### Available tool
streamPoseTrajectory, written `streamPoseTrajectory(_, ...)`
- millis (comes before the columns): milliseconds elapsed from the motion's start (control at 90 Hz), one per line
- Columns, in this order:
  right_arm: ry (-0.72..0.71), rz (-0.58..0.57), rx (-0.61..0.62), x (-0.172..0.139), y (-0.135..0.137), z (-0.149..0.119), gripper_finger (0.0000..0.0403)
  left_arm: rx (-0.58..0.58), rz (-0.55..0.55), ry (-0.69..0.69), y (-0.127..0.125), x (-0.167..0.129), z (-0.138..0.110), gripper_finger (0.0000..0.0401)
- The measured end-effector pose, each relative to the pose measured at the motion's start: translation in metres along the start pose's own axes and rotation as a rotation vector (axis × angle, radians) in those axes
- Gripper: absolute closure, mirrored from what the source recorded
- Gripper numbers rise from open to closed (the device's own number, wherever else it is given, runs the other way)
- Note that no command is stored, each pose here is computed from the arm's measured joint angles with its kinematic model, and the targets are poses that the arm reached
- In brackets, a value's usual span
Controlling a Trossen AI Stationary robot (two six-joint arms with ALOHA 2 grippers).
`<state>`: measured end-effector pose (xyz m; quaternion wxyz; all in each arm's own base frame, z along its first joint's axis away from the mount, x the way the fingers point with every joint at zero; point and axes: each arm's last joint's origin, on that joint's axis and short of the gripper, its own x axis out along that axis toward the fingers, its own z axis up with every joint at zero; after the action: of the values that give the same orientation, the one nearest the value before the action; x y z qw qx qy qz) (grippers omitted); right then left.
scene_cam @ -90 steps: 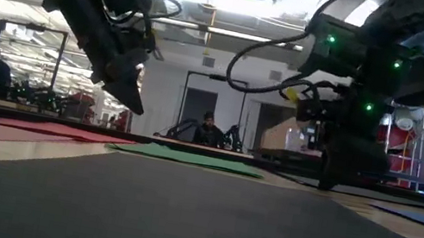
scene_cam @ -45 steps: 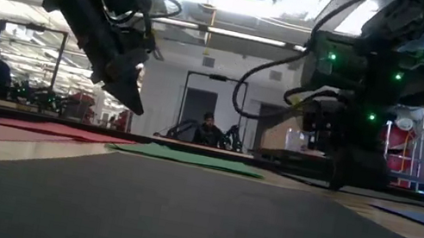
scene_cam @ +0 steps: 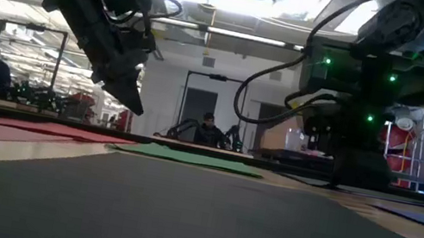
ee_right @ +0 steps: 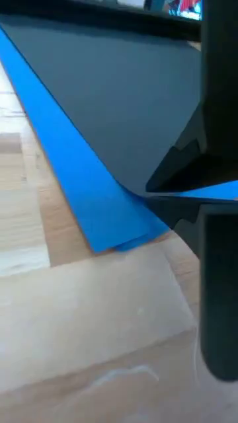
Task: Organize paper
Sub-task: Stack the black paper on top of the black papers
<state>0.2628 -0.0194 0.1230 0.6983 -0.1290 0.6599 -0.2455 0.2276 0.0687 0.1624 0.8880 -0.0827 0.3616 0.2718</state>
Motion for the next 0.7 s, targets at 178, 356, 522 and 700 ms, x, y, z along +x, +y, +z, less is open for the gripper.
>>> streamPoseTrajectory(178,-0.017,0.061,-0.027,-0.007,0.003,0.002,0.0402,0.001,0.0,0.0,0.0,0.0,0.0,0.0401)
streamPoseTrajectory(356,-0.102,0.11,-0.001,-0.028,0.003,0.005,0.0403,0.002,0.0,0.001,0.0,0.0,0.0,0.0401)
streamPoseTrajectory(522,-0.117,0.056,0.056,-0.032,-0.006,0.004,0.0393,0.002,0.0,0.001,0.0,0.0,0.0,0.0401)
streamPoseTrajectory(700,-0.071,0.085,0.07,-0.021,-0.01,-0.002,0.0337,0.002,0.0,0.003,0.0,0.0,0.0,0.0401)
